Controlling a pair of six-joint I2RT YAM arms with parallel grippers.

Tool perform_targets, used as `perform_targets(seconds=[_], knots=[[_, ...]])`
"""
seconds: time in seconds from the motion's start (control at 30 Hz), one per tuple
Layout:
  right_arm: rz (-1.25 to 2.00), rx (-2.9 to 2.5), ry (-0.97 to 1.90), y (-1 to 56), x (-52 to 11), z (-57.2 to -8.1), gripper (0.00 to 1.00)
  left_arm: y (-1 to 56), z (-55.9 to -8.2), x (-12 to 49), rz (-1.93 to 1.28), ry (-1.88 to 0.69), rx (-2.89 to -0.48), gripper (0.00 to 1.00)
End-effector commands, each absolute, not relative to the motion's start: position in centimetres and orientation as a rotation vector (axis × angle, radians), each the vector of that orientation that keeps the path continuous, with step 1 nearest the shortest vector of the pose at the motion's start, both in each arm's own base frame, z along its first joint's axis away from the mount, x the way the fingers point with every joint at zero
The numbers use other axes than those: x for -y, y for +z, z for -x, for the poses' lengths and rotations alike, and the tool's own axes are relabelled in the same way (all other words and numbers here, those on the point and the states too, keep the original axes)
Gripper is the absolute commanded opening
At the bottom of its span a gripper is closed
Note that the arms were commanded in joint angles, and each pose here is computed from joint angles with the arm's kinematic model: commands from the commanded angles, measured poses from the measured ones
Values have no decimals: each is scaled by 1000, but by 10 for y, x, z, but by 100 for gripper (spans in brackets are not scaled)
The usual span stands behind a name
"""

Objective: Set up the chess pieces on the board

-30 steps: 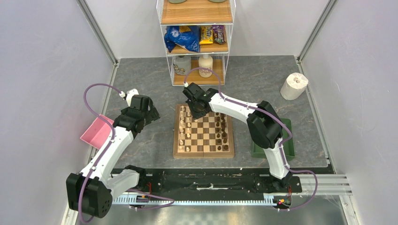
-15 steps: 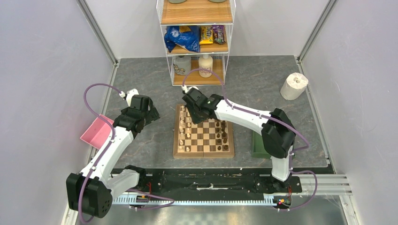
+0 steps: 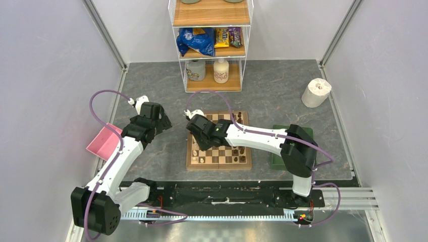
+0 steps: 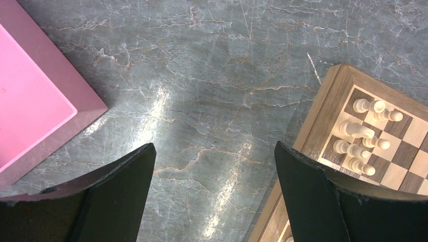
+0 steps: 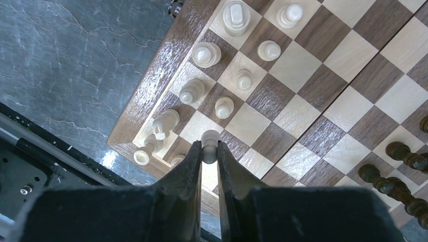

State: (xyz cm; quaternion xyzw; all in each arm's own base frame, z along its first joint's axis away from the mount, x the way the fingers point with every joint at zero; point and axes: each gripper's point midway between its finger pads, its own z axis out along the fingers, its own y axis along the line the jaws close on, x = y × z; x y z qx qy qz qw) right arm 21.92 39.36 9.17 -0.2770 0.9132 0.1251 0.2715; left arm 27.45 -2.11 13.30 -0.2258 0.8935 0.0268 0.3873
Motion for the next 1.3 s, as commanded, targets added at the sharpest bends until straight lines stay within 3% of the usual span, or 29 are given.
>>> perform_targets(seconds=[0.0,1.27], knots=[[725,-2433,363,93,-404,-218,17,141,-280,20,616,38,-2220,95],[798,-2514,369,64,-412,-204,20,137,-280,19,617,51,-2230,95]])
